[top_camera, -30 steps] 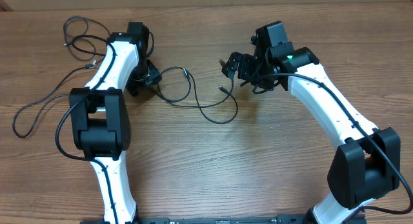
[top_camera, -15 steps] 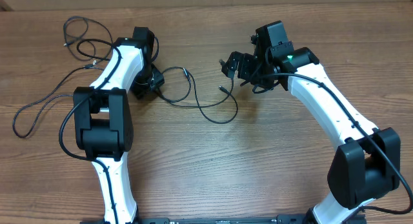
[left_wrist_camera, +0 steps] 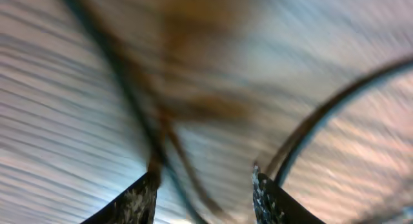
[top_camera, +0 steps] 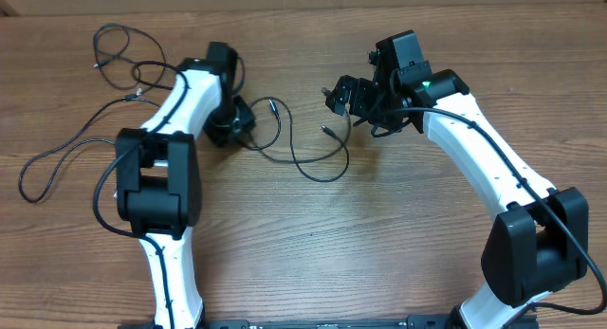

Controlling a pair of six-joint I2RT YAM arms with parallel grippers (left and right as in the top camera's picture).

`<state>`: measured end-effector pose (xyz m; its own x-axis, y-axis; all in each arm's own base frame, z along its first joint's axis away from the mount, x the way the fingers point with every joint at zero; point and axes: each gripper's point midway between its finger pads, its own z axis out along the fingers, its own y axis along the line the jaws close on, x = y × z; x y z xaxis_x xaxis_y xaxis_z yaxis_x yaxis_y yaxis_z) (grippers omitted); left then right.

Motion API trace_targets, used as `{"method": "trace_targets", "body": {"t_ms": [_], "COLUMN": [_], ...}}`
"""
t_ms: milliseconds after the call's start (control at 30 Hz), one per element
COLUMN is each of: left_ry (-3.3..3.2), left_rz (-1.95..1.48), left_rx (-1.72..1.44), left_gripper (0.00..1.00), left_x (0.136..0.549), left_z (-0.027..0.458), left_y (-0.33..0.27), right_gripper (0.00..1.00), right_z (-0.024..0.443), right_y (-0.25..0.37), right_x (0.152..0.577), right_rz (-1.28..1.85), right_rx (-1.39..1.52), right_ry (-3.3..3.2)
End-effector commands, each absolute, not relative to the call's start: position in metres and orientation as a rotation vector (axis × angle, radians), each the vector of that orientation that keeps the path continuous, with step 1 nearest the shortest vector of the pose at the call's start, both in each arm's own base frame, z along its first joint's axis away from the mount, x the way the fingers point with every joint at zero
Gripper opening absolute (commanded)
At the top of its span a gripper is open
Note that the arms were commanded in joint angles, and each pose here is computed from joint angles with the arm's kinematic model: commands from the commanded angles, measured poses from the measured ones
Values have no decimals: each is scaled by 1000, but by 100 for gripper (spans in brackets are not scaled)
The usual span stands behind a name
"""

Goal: Untangle cables
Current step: 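Pull the cable with the left gripper toward the left, straightening it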

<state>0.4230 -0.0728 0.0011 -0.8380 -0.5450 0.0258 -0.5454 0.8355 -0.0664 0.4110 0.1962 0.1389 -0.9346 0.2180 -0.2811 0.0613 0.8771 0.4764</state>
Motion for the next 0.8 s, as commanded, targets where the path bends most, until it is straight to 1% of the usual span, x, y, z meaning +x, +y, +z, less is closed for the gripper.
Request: {"method": "trace_targets", "body": {"t_ms": [0, 100, 200, 300, 500, 667, 767], "left_ry": [-2909, -2920, -2937, -2946, -2986, -3037, -3031], "left_rz": [207, 186, 158, 121, -6, -15, -20], "left_rx": [719, 682, 690, 713, 758, 795, 828], "left_gripper": [49, 52, 51, 49, 48, 50, 51], "left_x": [392, 389, 391, 393, 400, 415, 416], "left_z": [-23, -23, -24, -25, -26, -27, -27], "left_y": [-117, -127, -124, -114, -89, -79, -76], "right_gripper": [100, 100, 100, 100, 100, 100, 100], "right_z": [141, 141, 141, 141, 141, 141, 141], "right_y": [195, 195, 195, 195, 195, 195, 195], "right_x": [413, 413, 413, 413, 413, 413, 413], "right_rz": [664, 663, 663, 663, 663, 663, 663], "right_rx": [196, 197, 197, 196, 197, 196, 196], "right_ry": [2707, 2707, 2708, 2708, 2707, 2707, 2708]}}
